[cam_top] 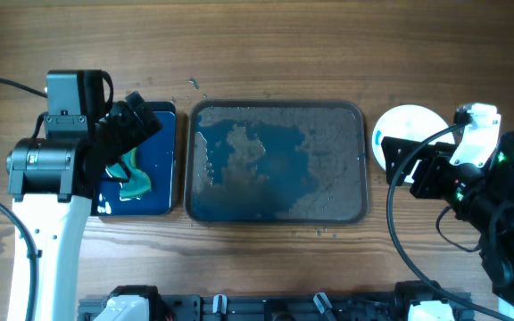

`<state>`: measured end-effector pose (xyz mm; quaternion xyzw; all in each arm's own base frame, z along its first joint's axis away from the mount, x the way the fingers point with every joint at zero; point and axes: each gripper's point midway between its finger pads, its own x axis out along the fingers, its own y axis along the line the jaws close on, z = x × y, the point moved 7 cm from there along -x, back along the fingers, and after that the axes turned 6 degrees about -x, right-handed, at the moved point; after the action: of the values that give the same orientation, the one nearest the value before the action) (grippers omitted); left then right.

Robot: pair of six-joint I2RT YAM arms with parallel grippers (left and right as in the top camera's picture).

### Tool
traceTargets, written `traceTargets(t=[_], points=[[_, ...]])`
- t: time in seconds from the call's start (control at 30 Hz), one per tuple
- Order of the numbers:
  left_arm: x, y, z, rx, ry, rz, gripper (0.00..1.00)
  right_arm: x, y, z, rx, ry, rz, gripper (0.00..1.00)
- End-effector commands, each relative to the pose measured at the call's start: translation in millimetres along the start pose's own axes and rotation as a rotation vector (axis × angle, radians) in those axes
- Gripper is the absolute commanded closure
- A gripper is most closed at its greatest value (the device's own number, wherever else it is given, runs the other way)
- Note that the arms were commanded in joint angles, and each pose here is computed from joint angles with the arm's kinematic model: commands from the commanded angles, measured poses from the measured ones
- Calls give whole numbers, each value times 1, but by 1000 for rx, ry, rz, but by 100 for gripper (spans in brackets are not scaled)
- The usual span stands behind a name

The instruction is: Clean dirty plates on tray and stack at the side

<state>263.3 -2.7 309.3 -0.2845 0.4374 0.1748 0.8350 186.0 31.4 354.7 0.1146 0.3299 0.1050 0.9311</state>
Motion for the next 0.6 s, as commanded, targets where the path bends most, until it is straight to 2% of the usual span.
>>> traceTargets(t=[0.0, 0.2, 0.23, 0.33, 0.43, 0.57], points=[[-2, 0, 1, 9, -17, 4, 0, -1, 6, 20, -56, -103, 35, 0], [-2, 0, 1, 9, -18, 4, 0, 15, 3, 25, -233, -173, 31, 0], [-2, 0, 1, 9, -18, 4, 0, 21, 1, 26, -271, -217, 30, 0], [-2, 0, 1, 9, -17, 4, 0, 35, -5, 18, -411, -487, 22, 0], [-2, 0, 1, 9, -17, 4, 0, 43, -13, -20, -515, -656, 4, 0], [-2, 0, 1, 9, -17, 4, 0, 62, -29, -83, -531, -712, 1, 0]])
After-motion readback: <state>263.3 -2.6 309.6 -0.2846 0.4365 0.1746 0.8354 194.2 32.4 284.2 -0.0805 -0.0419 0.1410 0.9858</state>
